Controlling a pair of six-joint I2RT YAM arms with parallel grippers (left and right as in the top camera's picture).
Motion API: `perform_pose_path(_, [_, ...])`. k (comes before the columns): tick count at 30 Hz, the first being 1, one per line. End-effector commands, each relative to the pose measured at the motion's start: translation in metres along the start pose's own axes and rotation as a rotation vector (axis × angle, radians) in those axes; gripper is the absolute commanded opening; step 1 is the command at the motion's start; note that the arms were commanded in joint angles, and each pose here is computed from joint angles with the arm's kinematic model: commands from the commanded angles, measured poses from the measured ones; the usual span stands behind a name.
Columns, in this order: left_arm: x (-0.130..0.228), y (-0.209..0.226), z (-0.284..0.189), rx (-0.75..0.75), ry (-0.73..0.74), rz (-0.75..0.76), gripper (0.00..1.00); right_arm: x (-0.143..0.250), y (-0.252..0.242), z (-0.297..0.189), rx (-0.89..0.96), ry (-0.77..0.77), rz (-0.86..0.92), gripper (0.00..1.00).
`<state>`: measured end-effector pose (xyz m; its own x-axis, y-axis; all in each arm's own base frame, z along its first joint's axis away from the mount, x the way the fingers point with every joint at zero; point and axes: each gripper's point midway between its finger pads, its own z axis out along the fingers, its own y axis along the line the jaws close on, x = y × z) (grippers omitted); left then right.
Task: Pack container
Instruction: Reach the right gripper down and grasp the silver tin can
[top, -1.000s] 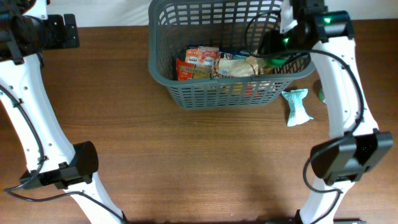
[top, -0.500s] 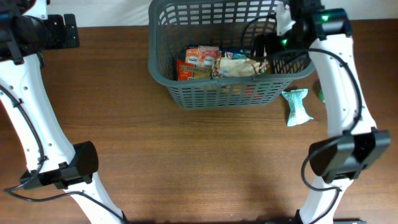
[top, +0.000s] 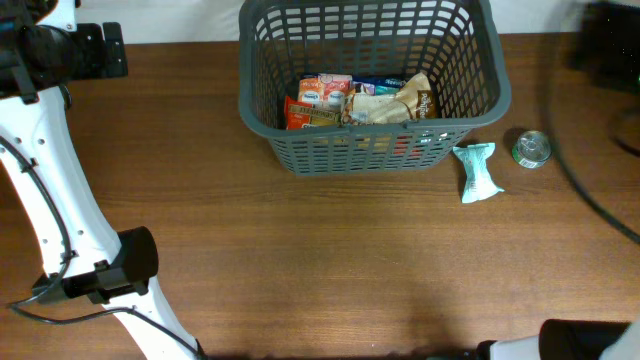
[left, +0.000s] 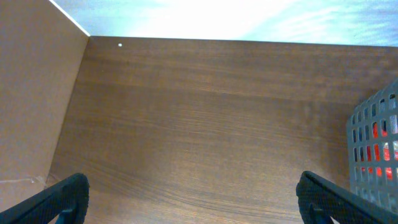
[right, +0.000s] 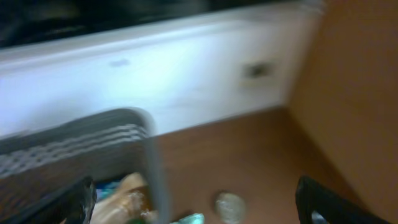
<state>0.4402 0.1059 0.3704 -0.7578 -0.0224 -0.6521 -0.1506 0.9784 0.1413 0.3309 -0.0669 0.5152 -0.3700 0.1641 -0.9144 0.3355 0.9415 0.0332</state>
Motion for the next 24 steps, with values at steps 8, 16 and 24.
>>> perform_pose_path(8, [0.001,0.002,-0.003,-0.009,0.0,-0.011,0.99,0.149,-0.103,0.17,0.221,0.595,0.291,0.95])
perform_pose_path(16, [0.001,0.002,-0.003,-0.009,0.0,-0.011,0.99,0.268,-0.103,0.253,0.205,0.919,0.321,0.95])
perform_pose_path(24, [0.001,0.002,-0.003,-0.009,0.0,-0.011,0.99,0.328,-0.091,0.305,0.147,1.012,0.335,0.95])
